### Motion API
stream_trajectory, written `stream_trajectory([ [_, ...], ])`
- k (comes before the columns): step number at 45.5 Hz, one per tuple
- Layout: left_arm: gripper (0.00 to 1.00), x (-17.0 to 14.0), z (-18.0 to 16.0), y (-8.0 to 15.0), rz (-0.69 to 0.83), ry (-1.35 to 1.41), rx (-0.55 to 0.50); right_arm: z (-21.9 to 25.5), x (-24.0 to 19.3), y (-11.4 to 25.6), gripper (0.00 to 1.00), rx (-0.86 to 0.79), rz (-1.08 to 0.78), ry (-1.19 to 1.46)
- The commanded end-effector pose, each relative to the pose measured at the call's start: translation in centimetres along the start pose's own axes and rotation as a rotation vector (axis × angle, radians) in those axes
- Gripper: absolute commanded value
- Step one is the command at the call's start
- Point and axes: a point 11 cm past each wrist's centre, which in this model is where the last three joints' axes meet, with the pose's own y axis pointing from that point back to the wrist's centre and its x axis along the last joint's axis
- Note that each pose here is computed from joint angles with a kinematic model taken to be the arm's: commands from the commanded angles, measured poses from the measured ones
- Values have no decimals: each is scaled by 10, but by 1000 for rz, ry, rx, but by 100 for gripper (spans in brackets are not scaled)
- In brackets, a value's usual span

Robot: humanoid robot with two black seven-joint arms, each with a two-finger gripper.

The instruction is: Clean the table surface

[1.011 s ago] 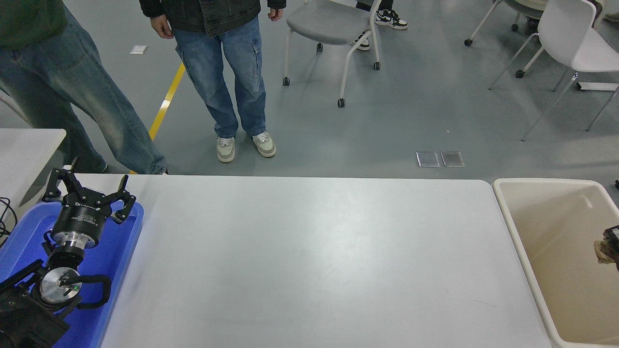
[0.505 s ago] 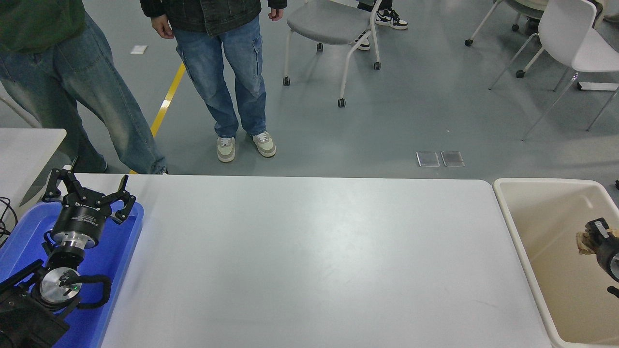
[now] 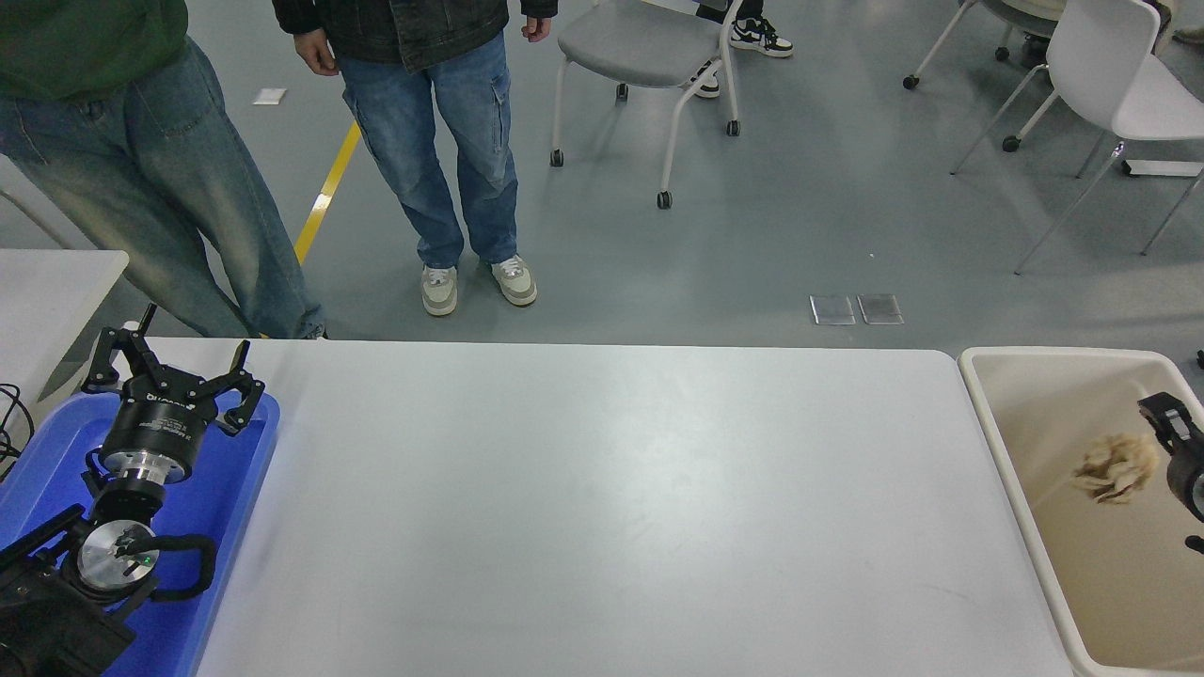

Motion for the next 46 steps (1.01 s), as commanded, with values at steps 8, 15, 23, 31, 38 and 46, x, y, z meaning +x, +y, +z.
stream_trajectory([
  [8,100,1,0,1,2,1,-2,-3,4,0,100,4,15,-34],
  [15,100,1,0,1,2,1,-2,-2,12,0,100,4,30,-84],
  [23,100,1,0,1,2,1,-2,-11,20,-1,100,28,62,-242],
  [31,100,1,0,1,2,1,-2,-29,16,-2,100,81,18,-480],
  [38,100,1,0,1,2,1,-2,-50,17,3,100,174,-40,-739],
  [46,100,1,0,1,2,1,-2,-67,8,14,100,252,-125,-895],
])
